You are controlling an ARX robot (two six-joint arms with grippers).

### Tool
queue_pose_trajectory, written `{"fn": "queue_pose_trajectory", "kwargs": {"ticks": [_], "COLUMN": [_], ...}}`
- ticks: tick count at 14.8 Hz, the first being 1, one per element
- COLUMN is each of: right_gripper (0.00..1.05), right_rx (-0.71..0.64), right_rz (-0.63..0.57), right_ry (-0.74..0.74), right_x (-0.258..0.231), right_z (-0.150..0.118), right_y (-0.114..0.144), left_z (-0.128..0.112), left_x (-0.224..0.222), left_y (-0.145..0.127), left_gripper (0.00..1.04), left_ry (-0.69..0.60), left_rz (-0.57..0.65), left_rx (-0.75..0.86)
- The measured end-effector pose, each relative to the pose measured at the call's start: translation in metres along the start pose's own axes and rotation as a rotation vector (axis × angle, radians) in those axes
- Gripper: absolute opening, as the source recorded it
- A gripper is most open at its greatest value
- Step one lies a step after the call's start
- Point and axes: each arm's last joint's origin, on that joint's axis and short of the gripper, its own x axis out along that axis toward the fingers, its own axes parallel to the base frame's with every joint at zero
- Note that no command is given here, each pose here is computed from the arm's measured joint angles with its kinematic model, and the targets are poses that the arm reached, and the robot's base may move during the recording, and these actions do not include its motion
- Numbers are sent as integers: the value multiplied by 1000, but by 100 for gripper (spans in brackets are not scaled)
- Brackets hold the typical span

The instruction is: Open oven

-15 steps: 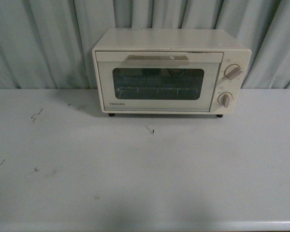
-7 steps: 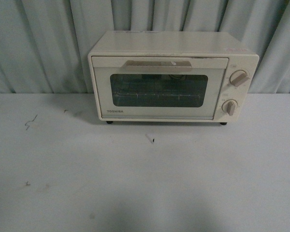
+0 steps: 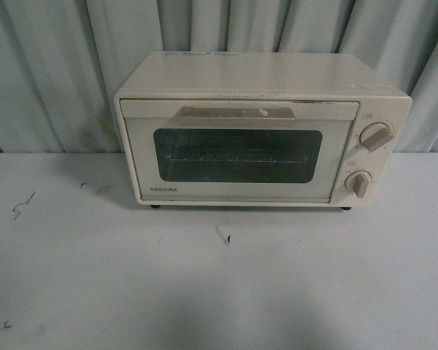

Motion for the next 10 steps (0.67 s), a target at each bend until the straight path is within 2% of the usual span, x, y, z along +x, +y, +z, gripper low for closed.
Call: {"fn": "queue_pose_trajectory", "kwargs": {"ticks": [3,4,5,7,10], "right_gripper": [98,98,98,98,98], "right_rx": [0,0,0,0,0], "right_rz": [0,0,0,0,0], "right_ry": [0,-2,-2,0,0], "right_x": [0,0,0,0,0], "right_z": [0,0,0,0,0], "right_y": [0,0,0,0,0], "left_z": [-2,-1,0,-2,-15], "left_x": [0,2,10,27,56], "left_y": [0,-1,-5,-25,-56], "left_gripper": [98,98,98,98,98], "left_ry": [36,262,347,377,445], "left_rz": [-7,-51,-26,-34,-81], "left_rx": [-18,-199,-380,-651,-684]}}
